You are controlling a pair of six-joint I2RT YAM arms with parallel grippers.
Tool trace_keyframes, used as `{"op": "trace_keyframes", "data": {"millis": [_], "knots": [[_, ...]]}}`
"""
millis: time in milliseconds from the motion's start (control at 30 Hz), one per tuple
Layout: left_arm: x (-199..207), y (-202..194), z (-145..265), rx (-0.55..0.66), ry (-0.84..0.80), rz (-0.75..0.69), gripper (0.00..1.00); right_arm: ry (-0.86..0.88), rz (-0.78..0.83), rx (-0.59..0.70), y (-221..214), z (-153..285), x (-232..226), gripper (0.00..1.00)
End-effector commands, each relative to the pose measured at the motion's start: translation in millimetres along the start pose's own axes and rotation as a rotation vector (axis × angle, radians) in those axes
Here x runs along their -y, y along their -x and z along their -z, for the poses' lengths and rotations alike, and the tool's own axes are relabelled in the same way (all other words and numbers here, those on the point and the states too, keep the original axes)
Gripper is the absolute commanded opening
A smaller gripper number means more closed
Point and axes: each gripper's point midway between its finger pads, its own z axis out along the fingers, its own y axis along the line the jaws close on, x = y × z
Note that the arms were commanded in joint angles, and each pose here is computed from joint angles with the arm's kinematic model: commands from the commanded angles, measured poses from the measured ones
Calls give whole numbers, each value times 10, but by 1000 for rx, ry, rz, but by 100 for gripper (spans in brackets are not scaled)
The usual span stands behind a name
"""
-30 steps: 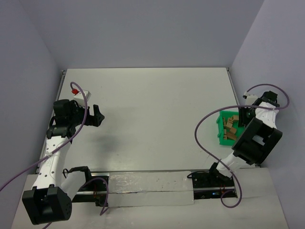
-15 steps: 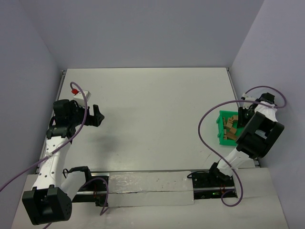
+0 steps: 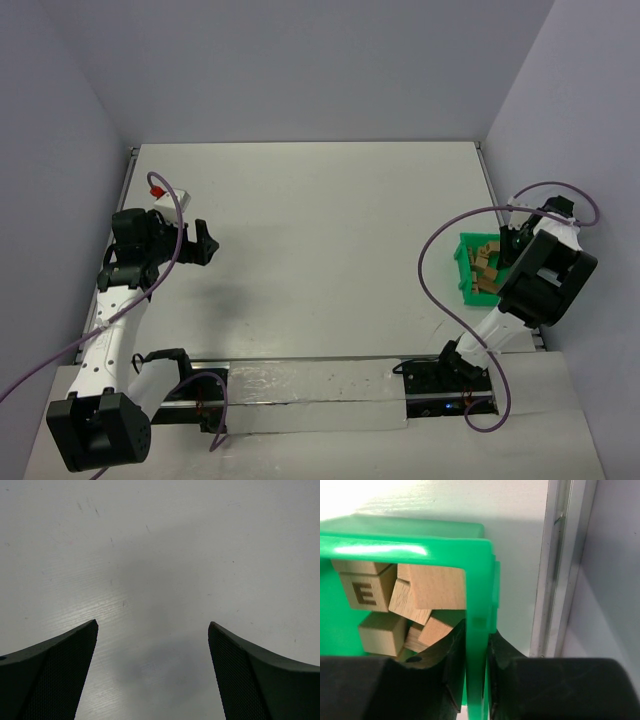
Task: Build the wood block tower
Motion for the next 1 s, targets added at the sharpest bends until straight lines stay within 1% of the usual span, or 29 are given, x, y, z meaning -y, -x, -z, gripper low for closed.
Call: {"op": "trace_keyframes", "data": {"millis": [0, 33, 167, 200, 300, 400, 533, 633, 767, 800, 967], "knots": [[-19, 222, 52, 64, 9, -35, 97, -14, -7, 23, 63, -33, 82, 22], [-23, 220, 50, 63, 10, -34, 97, -12, -6, 22, 57, -36, 79, 20], [-21, 213, 42, 59, 7, -34, 97, 11, -13, 8, 19, -36, 27, 2], [-20, 213, 41, 58, 6, -34, 97, 18, -14, 11, 22, -20, 6, 0], [-19, 212, 37, 59, 5, -33, 97, 31, -10, 24, 52, 43, -56, 0], [-24, 215, 37, 60, 6, -34, 97, 42, 9, 64, 147, 215, -189, 0], [-12, 206, 32, 57, 0, -29, 97, 12, 71, 143, 373, 482, -401, 0], [8, 207, 35, 55, -10, -28, 97, 7, 131, 190, 610, 616, -687, 0], [-79, 236, 52, 68, 48, -7, 99, -13, 226, 274, 1060, 864, -1143, 0], [-85, 243, 58, 69, 53, -3, 99, -24, 237, 284, 1131, 893, -1196, 0], [-86, 251, 91, 57, 57, 20, 99, -29, 330, 338, 1591, 923, -1837, 0]]}}
